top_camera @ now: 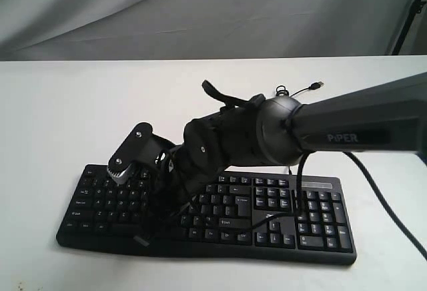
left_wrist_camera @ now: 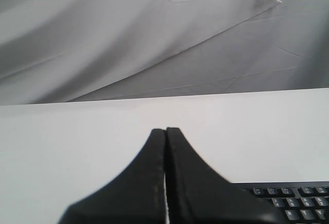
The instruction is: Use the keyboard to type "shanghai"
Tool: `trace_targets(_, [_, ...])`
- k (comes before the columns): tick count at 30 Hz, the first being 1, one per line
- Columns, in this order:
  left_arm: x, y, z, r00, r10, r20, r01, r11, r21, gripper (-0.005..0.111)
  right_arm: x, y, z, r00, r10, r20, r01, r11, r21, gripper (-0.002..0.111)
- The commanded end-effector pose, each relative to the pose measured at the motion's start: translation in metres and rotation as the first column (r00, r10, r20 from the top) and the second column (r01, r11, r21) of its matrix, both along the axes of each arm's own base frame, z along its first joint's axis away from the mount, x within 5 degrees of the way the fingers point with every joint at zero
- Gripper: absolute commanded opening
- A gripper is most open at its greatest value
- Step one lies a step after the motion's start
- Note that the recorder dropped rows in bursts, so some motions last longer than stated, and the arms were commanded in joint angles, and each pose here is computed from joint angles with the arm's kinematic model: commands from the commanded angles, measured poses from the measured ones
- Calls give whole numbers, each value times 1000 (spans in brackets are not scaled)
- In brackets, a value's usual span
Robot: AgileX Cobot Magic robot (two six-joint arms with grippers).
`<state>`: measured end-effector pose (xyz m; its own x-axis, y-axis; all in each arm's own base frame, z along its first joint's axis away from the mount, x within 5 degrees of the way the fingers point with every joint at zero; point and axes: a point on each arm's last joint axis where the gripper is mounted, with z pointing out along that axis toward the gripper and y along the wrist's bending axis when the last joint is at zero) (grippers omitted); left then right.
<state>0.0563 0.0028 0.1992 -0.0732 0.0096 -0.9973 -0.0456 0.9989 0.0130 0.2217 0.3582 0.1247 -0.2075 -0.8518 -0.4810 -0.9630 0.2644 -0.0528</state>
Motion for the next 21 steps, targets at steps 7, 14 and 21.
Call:
trace_targets(7, [0,0,0,1000,-7,6,7,1000,-4,0,1,-2,-2,1000,-8,-1,8,1000,0,0])
trace_targets(14, [0,0,0,1000,-7,6,7,1000,-4,0,1,-2,-6,1000,-8,-7,8,1000,-8,0])
trace_targets(21, [0,0,0,1000,-7,6,7,1000,-4,0,2,-1,12,999,4,33,-5,1000,25,0])
